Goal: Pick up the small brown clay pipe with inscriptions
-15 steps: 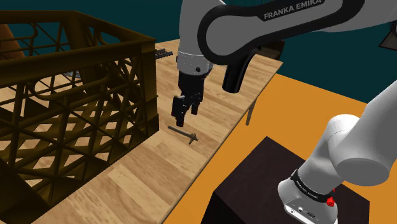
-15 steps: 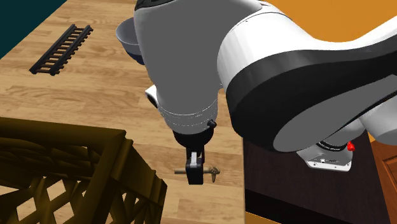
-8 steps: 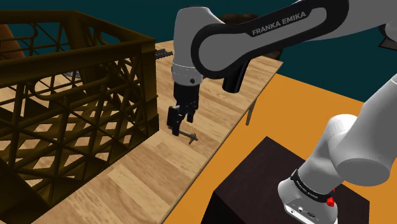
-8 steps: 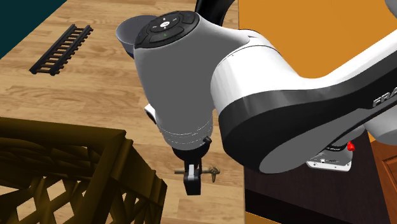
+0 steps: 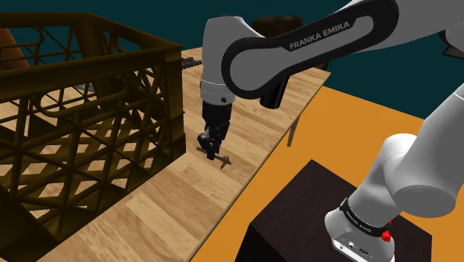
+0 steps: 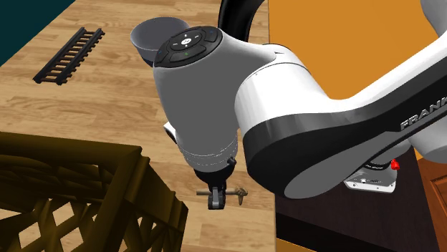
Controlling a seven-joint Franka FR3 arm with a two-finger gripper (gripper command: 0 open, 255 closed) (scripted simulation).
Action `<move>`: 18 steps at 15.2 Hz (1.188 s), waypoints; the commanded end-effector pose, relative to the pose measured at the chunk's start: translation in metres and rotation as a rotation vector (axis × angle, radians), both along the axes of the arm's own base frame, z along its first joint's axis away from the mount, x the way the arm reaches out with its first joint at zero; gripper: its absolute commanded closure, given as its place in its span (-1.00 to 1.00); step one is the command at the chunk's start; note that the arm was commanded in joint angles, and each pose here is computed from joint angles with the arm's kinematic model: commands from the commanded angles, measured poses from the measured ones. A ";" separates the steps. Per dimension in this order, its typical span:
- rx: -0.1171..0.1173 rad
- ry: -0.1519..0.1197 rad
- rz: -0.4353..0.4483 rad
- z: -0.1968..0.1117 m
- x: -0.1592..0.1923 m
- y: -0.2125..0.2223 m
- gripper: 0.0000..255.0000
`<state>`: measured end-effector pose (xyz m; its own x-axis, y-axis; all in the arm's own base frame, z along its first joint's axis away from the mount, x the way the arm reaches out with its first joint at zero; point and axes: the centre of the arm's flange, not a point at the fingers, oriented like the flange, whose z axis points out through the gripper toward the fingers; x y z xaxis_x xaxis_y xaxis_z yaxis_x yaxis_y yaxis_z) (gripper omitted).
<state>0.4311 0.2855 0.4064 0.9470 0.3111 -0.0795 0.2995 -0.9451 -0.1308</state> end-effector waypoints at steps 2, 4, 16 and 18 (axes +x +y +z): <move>0.000 0.000 0.000 0.000 0.000 0.000 1.00; 0.000 0.000 0.000 0.000 0.000 0.000 1.00; 0.000 0.000 0.000 0.058 -0.001 0.000 1.00; 0.000 0.000 0.000 0.069 -0.001 0.000 1.00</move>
<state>0.4283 0.2852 0.4696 0.9471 0.3110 -0.0790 0.2994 -0.9451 -0.1309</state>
